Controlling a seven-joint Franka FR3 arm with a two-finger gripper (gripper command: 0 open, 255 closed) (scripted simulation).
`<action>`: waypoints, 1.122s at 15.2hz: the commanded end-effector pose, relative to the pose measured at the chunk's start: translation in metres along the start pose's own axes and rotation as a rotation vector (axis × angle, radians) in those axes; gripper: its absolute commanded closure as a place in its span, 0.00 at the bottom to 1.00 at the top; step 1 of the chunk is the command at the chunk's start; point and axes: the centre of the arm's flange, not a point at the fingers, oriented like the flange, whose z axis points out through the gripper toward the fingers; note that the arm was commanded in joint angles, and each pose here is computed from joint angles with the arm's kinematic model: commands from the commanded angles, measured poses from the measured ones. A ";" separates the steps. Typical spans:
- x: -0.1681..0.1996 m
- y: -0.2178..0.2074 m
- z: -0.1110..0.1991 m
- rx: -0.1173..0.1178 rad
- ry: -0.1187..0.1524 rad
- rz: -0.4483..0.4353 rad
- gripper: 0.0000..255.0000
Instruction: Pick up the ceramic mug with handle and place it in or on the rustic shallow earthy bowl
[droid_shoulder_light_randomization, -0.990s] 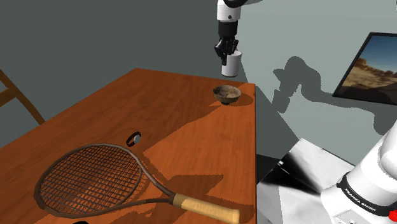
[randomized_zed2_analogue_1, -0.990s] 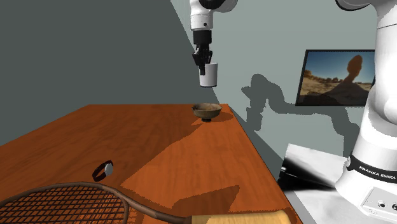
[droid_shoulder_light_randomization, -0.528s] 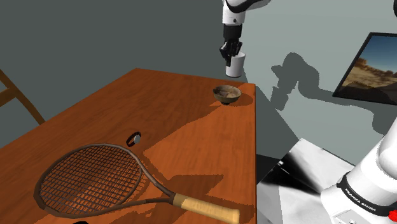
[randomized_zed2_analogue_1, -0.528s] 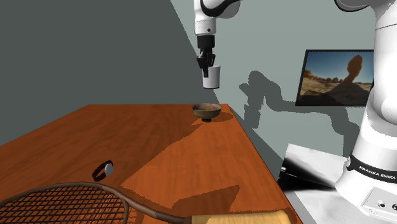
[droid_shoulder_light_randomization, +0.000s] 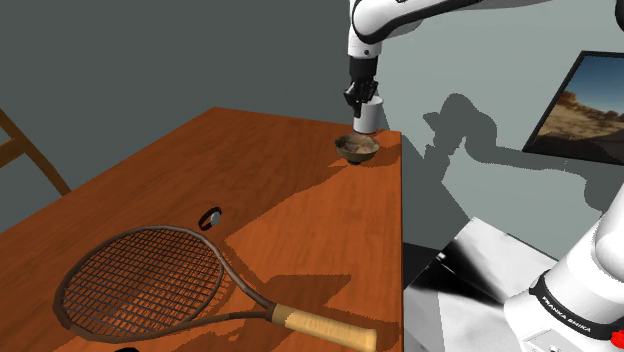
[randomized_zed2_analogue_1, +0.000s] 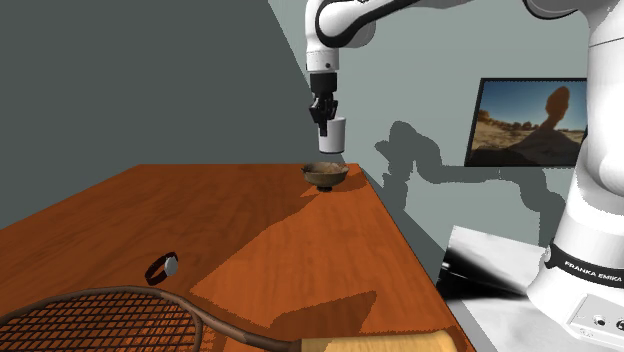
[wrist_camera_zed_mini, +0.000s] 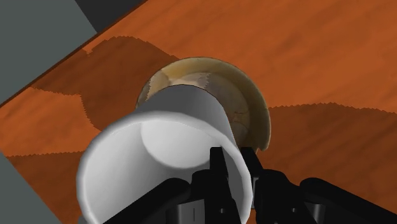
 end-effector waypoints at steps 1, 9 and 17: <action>0.000 -0.001 0.010 0.000 0.001 0.000 1.00; 0.000 -0.003 0.029 0.000 0.001 0.000 1.00; 0.000 -0.003 0.029 0.000 0.001 0.000 0.00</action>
